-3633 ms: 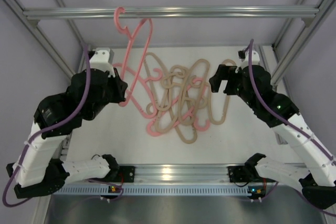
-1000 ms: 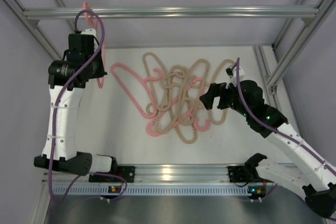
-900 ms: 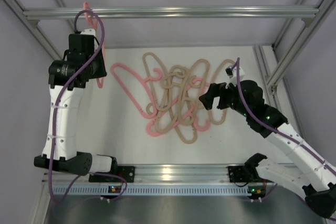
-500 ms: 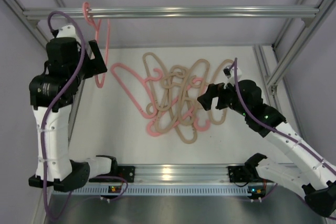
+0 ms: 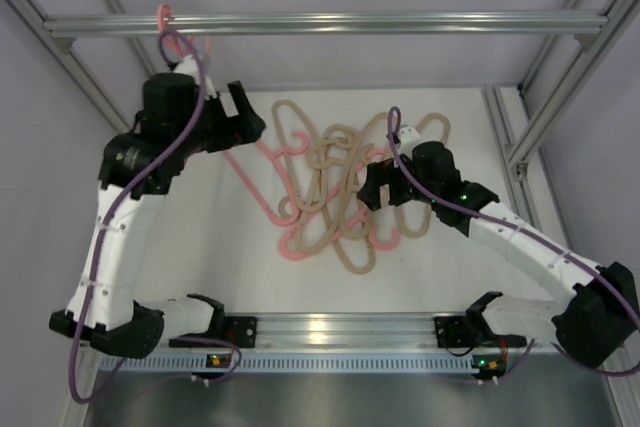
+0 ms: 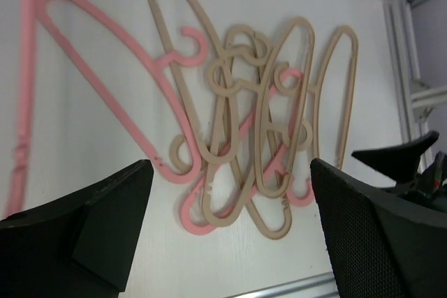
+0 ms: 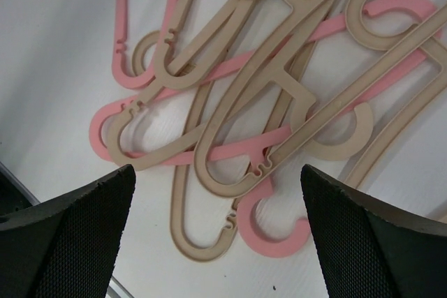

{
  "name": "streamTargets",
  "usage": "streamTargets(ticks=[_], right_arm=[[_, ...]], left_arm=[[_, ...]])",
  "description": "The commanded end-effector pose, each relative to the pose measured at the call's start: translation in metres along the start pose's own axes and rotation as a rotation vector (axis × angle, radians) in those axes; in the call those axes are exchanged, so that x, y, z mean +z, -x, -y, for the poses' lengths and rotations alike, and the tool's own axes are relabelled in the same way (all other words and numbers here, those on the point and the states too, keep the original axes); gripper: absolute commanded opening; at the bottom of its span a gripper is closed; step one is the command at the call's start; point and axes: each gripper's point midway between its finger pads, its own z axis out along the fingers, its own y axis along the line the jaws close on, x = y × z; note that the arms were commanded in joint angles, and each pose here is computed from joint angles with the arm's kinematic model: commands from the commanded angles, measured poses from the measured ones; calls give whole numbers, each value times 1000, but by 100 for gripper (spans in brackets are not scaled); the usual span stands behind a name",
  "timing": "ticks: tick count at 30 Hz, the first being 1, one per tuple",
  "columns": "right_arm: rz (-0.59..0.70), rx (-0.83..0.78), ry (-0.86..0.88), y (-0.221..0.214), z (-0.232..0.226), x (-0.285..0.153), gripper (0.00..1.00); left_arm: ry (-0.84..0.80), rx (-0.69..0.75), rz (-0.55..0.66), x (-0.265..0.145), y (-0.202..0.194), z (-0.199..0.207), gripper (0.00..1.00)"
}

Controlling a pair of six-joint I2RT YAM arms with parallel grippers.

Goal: Organize the hangers

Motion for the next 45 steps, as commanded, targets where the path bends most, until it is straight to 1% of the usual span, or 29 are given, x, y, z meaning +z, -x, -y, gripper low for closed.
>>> streamTargets(ticks=[1,2,3,4,5,6,7,8,10,11,12,14,16,17,20,22,23,27,31,35,37,42,44,45], right_arm=[[28,-23,50,10,-6,24,97],[19,-17,43,7,-4,28,96],[11,-6,37,5,-3,31,95],[3,0,24,1,0,33,95],[2,10,19,-1,1,35,95],[2,15,12,-3,2,35,95],[0,20,-3,-8,6,34,95],[-1,27,-11,-10,8,34,95],[-8,34,-32,-18,13,32,95],[-10,42,-39,-21,14,31,95],[-21,47,-49,-28,17,31,95],[-18,54,-59,-31,19,28,95],[-17,53,-67,-34,21,26,96],[-15,56,-68,-34,21,26,96],[-10,58,-71,-34,22,24,96],[-11,62,-62,-34,20,23,96],[-11,64,-57,-34,19,23,96],[-24,73,-33,-40,15,25,96],[-29,74,-24,-43,15,26,96],[-24,72,-28,-42,15,26,96],[-26,71,-22,-43,14,25,96],[-30,71,-26,-46,16,24,96],[-26,69,-27,-46,16,23,96],[-25,66,-26,-45,16,23,96]], left_arm=[[-23,11,-33,43,-25,36,98],[-12,49,-49,50,-40,51,98],[19,68,-91,67,-56,55,97],[43,65,-108,76,-66,58,97],[86,80,-102,83,-73,58,94],[129,95,-138,99,-91,53,91],[142,92,-133,108,-98,55,89],[172,100,-132,117,-104,51,85],[227,118,-168,139,-129,40,81],[237,119,-161,149,-133,39,79],[278,136,-169,161,-143,32,75],[325,153,-188,175,-157,22,71],[403,188,-197,190,-171,6,64],[418,187,-186,198,-173,1,62],[477,171,-242,225,-196,-26,58],[504,139,-256,236,-200,-44,56],[525,137,-277,242,-210,-54,56],[561,77,-273,262,-212,-81,54],[556,26,-283,280,-218,-93,51],[555,-15,-313,301,-234,-102,50],[549,-45,-302,309,-235,-103,49],[596,-61,-317,322,-250,-119,48],[609,-60,-331,325,-257,-124,45],[615,-58,-341,325,-261,-127,39]])
